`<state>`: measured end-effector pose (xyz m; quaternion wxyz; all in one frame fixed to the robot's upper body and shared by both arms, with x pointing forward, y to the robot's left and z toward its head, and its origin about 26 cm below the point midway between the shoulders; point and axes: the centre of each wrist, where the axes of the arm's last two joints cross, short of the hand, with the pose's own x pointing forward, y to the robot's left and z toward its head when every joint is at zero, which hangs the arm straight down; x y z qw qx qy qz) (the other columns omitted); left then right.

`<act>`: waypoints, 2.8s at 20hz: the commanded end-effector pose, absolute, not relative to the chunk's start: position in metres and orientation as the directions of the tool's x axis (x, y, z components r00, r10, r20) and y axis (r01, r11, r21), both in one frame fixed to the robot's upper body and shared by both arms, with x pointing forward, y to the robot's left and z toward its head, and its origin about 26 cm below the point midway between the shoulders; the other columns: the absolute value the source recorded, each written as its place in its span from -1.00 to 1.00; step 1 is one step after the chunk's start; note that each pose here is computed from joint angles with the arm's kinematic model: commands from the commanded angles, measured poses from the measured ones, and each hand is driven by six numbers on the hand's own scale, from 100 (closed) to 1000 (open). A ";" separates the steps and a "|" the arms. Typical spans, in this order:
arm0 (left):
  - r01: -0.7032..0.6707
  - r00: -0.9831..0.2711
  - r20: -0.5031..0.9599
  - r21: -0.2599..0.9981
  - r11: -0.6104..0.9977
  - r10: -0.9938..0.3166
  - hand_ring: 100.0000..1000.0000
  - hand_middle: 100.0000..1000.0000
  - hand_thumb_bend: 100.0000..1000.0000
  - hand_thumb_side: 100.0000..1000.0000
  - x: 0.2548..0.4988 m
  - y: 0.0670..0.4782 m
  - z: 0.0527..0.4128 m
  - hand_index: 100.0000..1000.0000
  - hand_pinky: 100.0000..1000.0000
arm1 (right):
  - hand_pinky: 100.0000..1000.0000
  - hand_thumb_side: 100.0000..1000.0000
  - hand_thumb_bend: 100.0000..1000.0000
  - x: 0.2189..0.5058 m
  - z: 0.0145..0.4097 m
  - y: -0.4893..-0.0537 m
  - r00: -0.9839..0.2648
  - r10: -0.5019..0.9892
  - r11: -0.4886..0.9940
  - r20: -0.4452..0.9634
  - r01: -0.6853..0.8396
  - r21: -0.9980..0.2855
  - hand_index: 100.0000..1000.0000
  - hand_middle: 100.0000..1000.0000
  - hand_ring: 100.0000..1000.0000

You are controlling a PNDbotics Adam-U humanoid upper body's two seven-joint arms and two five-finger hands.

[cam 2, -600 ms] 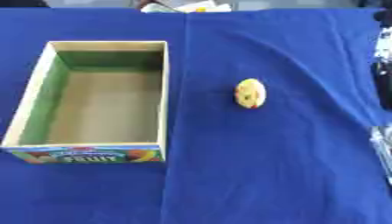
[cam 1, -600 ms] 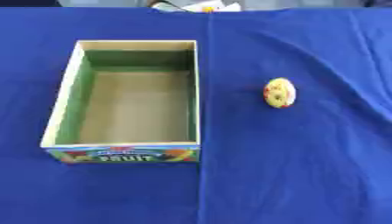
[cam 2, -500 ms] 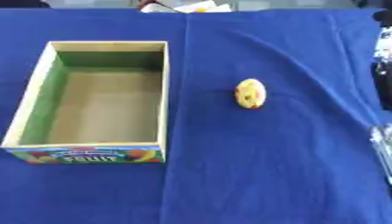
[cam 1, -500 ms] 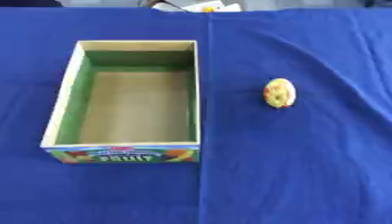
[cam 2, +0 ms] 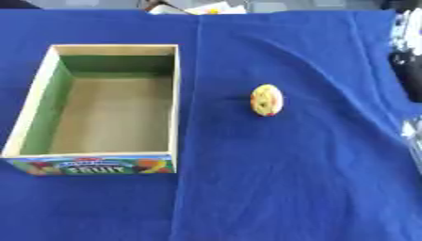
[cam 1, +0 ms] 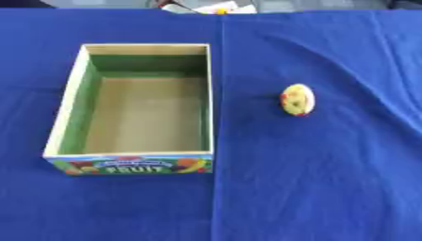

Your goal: Pick up objects on the table and place them in the box.

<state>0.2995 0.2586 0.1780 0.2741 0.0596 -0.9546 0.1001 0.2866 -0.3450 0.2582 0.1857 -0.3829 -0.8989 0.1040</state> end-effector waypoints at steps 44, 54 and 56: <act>-0.115 -0.846 0.532 -0.118 0.986 -0.035 0.64 0.62 -1.00 1.00 0.297 0.256 0.184 0.44 0.03 | 0.89 0.66 -1.00 0.372 0.269 -0.325 -0.485 0.871 -0.007 -0.080 0.151 -0.989 1.00 0.82 0.80; -0.120 -0.844 0.535 -0.116 0.986 -0.039 0.64 0.62 -1.00 1.00 0.297 0.256 0.183 0.44 0.03 | 0.92 1.00 -0.71 0.383 0.272 -0.331 -0.428 0.904 0.012 0.008 0.008 -1.000 1.00 0.87 0.84; -0.120 -0.844 0.535 -0.116 0.986 -0.040 0.64 0.62 -1.00 1.00 0.297 0.256 0.183 0.44 0.03 | 0.92 1.00 -0.71 0.382 0.277 -0.330 -0.428 0.904 0.016 0.019 -0.011 -1.000 1.00 0.87 0.84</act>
